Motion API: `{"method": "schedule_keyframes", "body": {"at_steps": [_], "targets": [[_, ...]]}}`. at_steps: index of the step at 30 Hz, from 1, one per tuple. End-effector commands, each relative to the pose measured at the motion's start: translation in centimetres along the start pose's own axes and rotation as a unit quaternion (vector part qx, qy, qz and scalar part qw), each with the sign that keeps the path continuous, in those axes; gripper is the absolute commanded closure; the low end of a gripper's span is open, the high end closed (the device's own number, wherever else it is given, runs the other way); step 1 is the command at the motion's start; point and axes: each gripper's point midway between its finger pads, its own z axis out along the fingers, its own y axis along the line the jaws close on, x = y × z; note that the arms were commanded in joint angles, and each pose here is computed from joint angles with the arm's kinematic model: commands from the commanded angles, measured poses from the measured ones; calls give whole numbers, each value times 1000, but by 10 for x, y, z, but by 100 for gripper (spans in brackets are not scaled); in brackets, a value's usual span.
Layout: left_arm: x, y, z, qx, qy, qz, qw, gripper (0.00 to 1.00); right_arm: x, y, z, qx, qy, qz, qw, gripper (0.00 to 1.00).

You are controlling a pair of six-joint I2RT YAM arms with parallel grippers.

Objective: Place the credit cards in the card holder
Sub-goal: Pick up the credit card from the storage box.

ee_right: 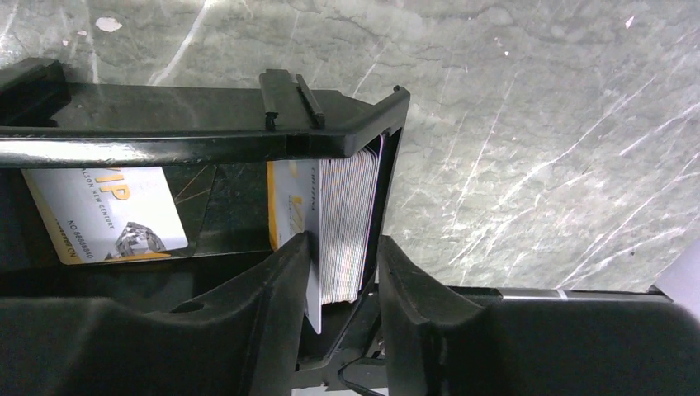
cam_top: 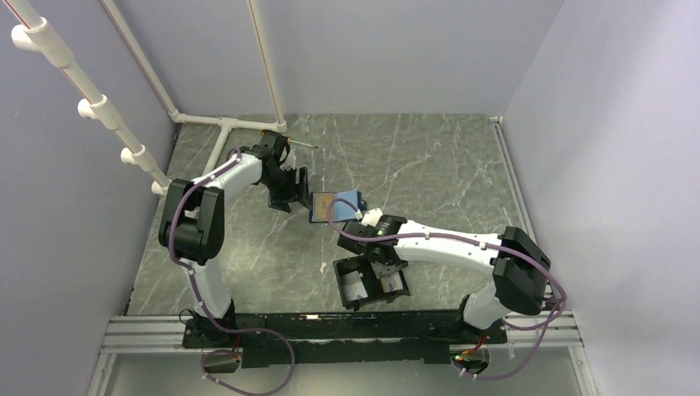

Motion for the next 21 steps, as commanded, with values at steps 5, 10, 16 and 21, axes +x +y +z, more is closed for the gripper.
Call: {"method": "schedule_keyframes", "body": {"at_steps": [5, 10, 16, 21], "targets": [[-7, -12, -15, 18, -25, 33, 999, 25, -4, 0, -4, 11, -4, -6, 1000, 73], [-6, -11, -14, 19, -23, 33, 999, 25, -4, 2, -2, 11, -2, -7, 1000, 77], [-7, -12, -14, 19, -23, 34, 999, 25, -18, 9, -14, -6, -21, -3, 1000, 71], [-6, -11, -14, 18, -23, 35, 999, 25, -13, 17, -4, -7, -11, -11, 1000, 60]]}}
